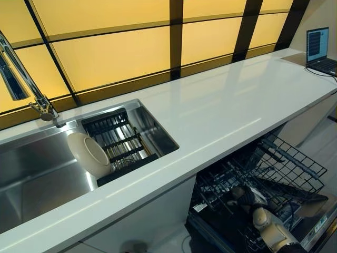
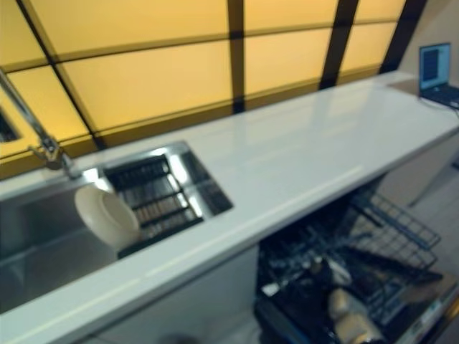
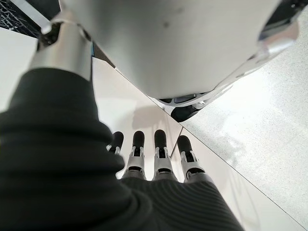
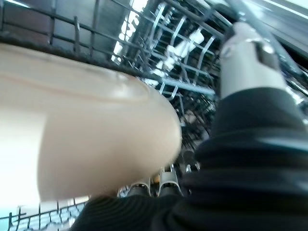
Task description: Take plates into dishwasher
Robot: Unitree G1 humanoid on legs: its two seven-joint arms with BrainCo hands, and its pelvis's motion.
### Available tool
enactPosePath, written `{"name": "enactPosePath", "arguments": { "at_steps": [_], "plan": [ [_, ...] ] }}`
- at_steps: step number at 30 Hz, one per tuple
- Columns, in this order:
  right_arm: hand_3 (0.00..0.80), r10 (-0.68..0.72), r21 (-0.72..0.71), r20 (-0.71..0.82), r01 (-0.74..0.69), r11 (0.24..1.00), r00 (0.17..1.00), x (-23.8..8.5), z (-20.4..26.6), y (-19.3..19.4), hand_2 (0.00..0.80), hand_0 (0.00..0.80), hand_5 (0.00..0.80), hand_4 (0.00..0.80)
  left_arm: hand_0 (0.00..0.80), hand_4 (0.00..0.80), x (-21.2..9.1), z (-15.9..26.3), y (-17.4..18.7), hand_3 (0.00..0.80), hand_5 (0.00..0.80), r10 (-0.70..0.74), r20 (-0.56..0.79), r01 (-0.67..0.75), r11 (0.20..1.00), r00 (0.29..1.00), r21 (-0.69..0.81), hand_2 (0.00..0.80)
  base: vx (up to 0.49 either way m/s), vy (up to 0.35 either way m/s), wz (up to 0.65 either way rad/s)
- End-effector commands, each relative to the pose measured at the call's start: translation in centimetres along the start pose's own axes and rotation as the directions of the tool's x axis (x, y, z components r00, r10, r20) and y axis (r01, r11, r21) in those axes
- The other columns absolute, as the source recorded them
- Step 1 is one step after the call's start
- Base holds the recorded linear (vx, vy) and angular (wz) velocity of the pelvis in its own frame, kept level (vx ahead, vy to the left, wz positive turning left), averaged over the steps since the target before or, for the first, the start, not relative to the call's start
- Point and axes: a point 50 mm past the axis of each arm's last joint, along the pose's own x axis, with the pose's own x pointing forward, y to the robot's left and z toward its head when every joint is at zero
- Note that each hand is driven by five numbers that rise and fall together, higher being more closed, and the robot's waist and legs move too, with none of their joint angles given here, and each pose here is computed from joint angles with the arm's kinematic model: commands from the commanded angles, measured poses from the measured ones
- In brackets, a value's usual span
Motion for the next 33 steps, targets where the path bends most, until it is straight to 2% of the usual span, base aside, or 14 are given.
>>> {"name": "enactPosePath", "arguments": {
  "at_steps": [1,19,26,33],
  "plan": [
    [0.0,-0.167,0.059,0.136,0.16,0.985,0.976,-0.1,2.2,-3.7,0.0,0.0,0.0,0.0,0.0,0.0,0.0,0.4,0.7,0.0,0.0,0.023,0.014,-0.024,0.998,1.0,0.064,0.0,0.012,-0.005,-0.06],
    [0.0,-0.335,0.196,0.307,0.285,0.938,0.891,-2.1,5.0,-8.9,0.0,0.0,0.0,0.0,0.0,0.0,-0.2,-0.7,0.7,0.0,0.0,0.037,-0.012,-0.037,0.999,0.999,0.02,0.0,0.003,0.0,-0.04],
    [0.0,-0.471,0.306,0.397,0.37,0.877,0.788,-4.0,6.7,-13.1,0.0,0.0,0.0,0.0,0.0,0.0,-0.3,-1.0,1.0,0.0,0.0,0.055,-0.021,-0.055,0.999,0.998,0.001,0.0,-0.021,0.002,-0.06],
    [0.0,-0.606,0.421,0.463,0.441,0.792,0.647,-6.4,7.9,-17.8,0.0,0.0,0.0,0.0,0.0,0.0,-0.5,-1.8,1.8,0.0,0.0,0.083,-0.041,-0.084,0.996,0.996,-0.021,0.0,-0.035,-0.01,-0.05]
  ]
}}
